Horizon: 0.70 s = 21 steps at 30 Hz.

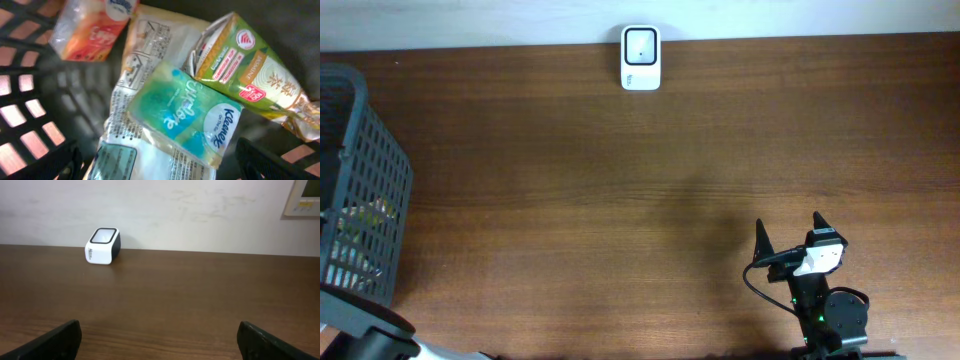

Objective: Scan the item barcode
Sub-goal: 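Reach the left gripper into the grey basket and grasp the green tissue pack, then carry the green tissue pack to table centre and release it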

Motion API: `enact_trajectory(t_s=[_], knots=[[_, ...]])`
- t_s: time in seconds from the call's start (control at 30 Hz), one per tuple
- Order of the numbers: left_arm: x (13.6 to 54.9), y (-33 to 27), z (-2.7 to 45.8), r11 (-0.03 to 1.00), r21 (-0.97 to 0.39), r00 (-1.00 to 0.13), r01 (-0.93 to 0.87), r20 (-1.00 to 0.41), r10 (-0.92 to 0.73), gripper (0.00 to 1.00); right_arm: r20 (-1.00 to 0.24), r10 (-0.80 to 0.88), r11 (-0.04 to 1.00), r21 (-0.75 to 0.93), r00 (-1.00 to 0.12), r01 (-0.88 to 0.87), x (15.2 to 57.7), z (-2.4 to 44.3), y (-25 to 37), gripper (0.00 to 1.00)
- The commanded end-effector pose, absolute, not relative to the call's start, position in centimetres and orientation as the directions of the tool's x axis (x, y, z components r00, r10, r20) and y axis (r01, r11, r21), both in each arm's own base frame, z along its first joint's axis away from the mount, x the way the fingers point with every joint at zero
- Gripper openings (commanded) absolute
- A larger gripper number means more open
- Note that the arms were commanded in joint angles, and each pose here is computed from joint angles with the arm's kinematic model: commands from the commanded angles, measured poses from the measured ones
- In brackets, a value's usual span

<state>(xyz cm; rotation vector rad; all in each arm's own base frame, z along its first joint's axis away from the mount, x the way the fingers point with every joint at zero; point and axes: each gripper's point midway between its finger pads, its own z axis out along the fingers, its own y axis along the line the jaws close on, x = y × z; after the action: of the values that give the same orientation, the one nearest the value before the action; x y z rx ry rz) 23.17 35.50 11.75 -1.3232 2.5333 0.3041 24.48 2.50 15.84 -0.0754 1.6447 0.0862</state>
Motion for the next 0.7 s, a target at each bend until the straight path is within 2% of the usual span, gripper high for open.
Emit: enact_trajectory(t_s=[0.0, 0.2, 0.27, 0.33, 0.4, 0.47, 0.5, 0.6, 0.67], knots=[[23.7, 36.0, 10.2, 0.616, 0.068, -0.598, -0.785, -0.345, -0.724, 0.99, -0.997, 0.003, 0.994, 0.012, -0.078, -0.112, 24.5, 15.6, 2.7, 0.99], [24.1, 35.4, 7.7, 0.655, 0.036, -0.635, -0.755, -0.29, -0.716, 0.99, -0.997, 0.003, 0.994, 0.012, -0.078, -0.112, 24.5, 15.6, 2.7, 0.99], [24.4, 35.3, 7.7, 0.66, 0.032, -0.638, -0.751, -0.295, -0.712, 0.94, -0.997, 0.003, 0.994, 0.012, -0.078, -0.112, 24.5, 15.6, 2.7, 0.99], [24.4, 35.3, 7.7, 0.659, 0.032, -0.637, -0.751, -0.294, -0.712, 0.84, -0.997, 0.003, 0.994, 0.012, -0.078, -0.112, 24.5, 15.6, 2.7, 0.99], [24.4, 35.4, 7.7, 0.659, 0.032, -0.637, -0.751, -0.297, -0.712, 0.69, -0.997, 0.003, 0.994, 0.012, -0.078, -0.112, 24.5, 15.6, 2.7, 0.99], [24.6, 35.3, 7.8, 0.661, 0.024, -0.636, -0.75, -0.301, -0.711, 0.48, -0.997, 0.003, 0.994, 0.012, -0.078, -0.112, 24.5, 15.6, 2.7, 0.99], [24.9, 35.2, 8.0, 0.666, 0.005, -0.635, -0.746, -0.306, -0.709, 0.42, -0.997, 0.003, 0.994, 0.012, -0.078, -0.112, 24.5, 15.6, 2.7, 0.99], [25.3, 35.3, 8.8, 0.669, -0.01, -0.632, -0.743, -0.317, -0.707, 0.34, -0.997, 0.003, 0.994, 0.012, -0.078, -0.112, 24.5, 15.6, 2.7, 0.99], [26.5, 35.1, 10.6, 0.684, -0.066, -0.626, -0.727, -0.347, -0.699, 0.26, -0.997, 0.003, 0.994, 0.012, -0.078, -0.112, 24.5, 15.6, 2.7, 0.99]])
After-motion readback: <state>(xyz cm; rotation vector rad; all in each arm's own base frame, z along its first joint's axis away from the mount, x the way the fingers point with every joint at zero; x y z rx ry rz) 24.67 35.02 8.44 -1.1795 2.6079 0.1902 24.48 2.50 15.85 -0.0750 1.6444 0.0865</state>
